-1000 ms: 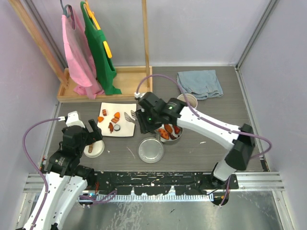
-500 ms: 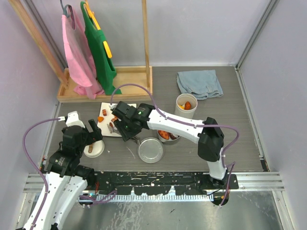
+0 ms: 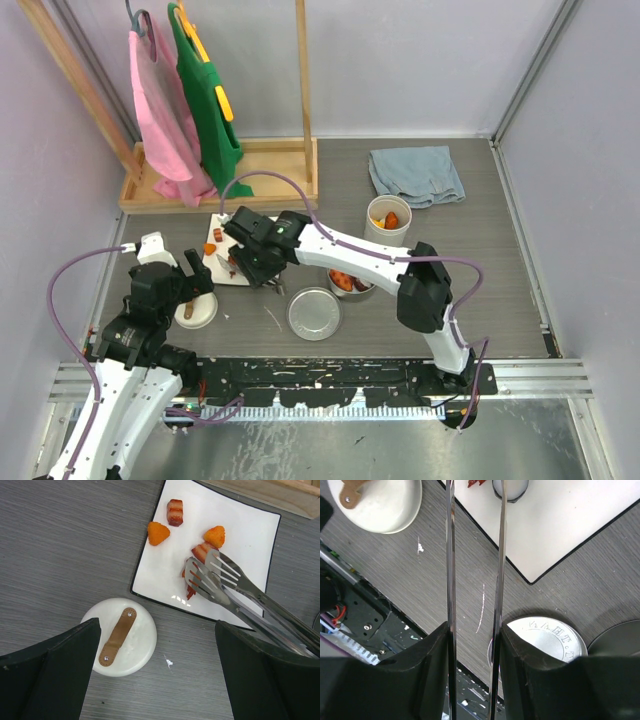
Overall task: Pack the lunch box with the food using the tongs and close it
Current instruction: Pick up the fake food from the plate.
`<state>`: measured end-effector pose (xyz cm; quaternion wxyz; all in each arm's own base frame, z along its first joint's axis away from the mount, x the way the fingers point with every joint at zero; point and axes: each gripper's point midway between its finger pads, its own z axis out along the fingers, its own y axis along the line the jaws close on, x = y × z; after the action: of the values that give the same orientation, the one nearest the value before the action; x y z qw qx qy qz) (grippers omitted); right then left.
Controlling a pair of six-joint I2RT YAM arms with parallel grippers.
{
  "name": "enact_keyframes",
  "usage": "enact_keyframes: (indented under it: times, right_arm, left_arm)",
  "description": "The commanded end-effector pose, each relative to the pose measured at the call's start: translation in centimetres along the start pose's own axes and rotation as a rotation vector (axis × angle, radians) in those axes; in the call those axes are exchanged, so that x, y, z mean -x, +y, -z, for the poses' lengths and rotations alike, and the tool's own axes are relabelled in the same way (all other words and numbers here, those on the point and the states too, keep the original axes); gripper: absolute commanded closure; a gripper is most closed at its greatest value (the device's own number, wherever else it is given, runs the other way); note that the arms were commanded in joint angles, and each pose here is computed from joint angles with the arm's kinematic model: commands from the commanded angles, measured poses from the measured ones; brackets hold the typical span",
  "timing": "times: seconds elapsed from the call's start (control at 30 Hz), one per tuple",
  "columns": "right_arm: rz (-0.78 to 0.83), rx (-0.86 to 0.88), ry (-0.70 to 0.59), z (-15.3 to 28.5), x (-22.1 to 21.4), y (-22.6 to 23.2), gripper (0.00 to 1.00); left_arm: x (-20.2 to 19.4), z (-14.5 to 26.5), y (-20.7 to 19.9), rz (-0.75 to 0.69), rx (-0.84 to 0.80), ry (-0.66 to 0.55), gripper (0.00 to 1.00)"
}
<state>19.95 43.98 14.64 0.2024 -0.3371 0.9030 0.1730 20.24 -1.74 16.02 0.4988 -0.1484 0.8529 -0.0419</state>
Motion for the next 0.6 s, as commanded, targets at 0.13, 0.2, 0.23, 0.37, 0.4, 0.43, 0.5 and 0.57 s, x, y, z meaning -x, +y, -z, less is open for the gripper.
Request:
enact_keyframes:
  times: [0.13,0.2,0.23,0.37,0.4,0.43,0.5,0.57]
  right_arm:
    - [0.038,-0.012,-0.016,0.0,1.2,0.2,0.55]
    - [0.042,-0.01,-0.011,-0.2,1.2,0.2,0.55]
    - [0.041,-0.006,-0.01,-0.2,1.2,0.3,0.55]
    - [0.043,-0.005,-0.008,-0.5,1.3,0.3,0.55]
    - [0.043,-0.005,-0.005,-0.6,1.2,0.3,0.55]
    - [0.043,-0.002,-0.006,-0.7,1.3,0.4,0.55]
    - [0.043,0.005,-0.005,-0.8,1.4,0.6,0.55]
    - [0.044,0.005,-0.008,-0.8,1.5,0.7,0.55]
  left_arm:
    - [1.3,0.2,-0.2,0.021,-0.004,-0.043,0.02]
    - [1.3,0.2,-0.3,0.02,-0.006,-0.043,0.02]
    - [1.3,0.2,-0.2,0.021,-0.005,-0.045,0.02]
    - [1.3,0.2,-0.2,0.022,-0.004,-0.046,0.02]
    - [1.3,0.2,-0.2,0.021,-0.004,-0.046,0.02]
    - [1.3,0.2,-0.2,0.022,-0.005,-0.046,0.02]
    - [1.3,0.2,-0.2,0.022,-0.004,-0.046,0.02]
    - [1.3,0.2,-0.2,0.022,-0.004,-0.047,0.02]
